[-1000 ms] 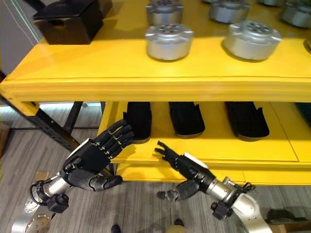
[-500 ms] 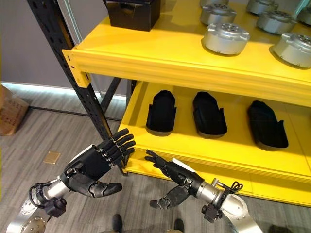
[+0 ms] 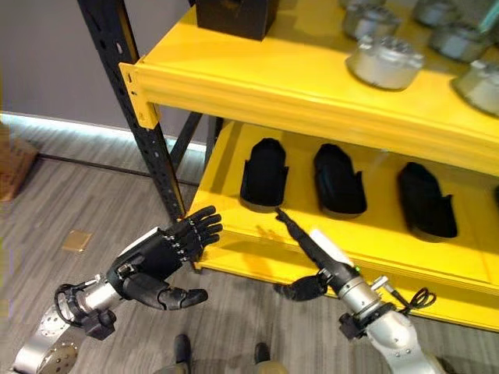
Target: Move parts from the plastic box to the shelf.
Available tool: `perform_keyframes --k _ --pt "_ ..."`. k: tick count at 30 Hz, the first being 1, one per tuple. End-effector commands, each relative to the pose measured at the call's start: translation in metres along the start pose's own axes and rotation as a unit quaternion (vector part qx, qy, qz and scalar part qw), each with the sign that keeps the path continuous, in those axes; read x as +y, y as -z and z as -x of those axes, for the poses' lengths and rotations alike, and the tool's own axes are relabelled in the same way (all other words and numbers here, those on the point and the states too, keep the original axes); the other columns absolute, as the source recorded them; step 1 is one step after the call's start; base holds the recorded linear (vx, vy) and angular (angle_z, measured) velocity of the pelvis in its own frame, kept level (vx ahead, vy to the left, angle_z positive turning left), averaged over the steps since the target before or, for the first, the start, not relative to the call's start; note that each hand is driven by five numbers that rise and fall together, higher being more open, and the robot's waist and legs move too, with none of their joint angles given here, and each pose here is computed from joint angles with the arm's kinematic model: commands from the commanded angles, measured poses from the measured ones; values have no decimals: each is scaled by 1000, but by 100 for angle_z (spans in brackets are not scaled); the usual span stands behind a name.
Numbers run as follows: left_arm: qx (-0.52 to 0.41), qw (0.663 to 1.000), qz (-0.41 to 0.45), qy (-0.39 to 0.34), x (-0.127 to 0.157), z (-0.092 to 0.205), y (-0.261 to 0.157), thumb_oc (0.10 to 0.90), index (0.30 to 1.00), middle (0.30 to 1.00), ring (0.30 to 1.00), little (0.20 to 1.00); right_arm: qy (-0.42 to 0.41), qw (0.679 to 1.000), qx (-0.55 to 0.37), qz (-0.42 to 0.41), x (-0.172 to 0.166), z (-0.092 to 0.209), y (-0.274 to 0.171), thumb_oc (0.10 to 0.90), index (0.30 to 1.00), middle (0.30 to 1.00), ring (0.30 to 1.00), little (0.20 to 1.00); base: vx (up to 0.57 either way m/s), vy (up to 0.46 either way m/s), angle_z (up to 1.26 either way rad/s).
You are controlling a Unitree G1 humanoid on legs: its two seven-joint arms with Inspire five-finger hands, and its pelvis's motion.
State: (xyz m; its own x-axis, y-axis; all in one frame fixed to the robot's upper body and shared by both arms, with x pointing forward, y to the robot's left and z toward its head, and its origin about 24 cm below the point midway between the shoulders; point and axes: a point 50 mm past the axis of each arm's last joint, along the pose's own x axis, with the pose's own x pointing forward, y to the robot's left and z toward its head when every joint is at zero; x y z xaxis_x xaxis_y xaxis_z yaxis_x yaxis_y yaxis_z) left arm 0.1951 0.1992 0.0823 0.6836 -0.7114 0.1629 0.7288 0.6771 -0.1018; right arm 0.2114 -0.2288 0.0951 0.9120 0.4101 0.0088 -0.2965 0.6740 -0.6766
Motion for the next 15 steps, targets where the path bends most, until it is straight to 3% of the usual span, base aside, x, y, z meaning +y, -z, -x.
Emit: perform_keyframes --k 1,15 --pt "-143 989 -47 0 2 -11 -42 900 1000 1000 1000 1000 42 989 -135 35 -21 -22 -43 900 1000 1000 1000 1000 0 0 0" --pt "-183 980 -48 -63 9 -1 -49 900 1000 1000 1000 1000 -3 988 -135 72 -11 -37 -45 900 1000 1000 1000 1000 31 -11 1"
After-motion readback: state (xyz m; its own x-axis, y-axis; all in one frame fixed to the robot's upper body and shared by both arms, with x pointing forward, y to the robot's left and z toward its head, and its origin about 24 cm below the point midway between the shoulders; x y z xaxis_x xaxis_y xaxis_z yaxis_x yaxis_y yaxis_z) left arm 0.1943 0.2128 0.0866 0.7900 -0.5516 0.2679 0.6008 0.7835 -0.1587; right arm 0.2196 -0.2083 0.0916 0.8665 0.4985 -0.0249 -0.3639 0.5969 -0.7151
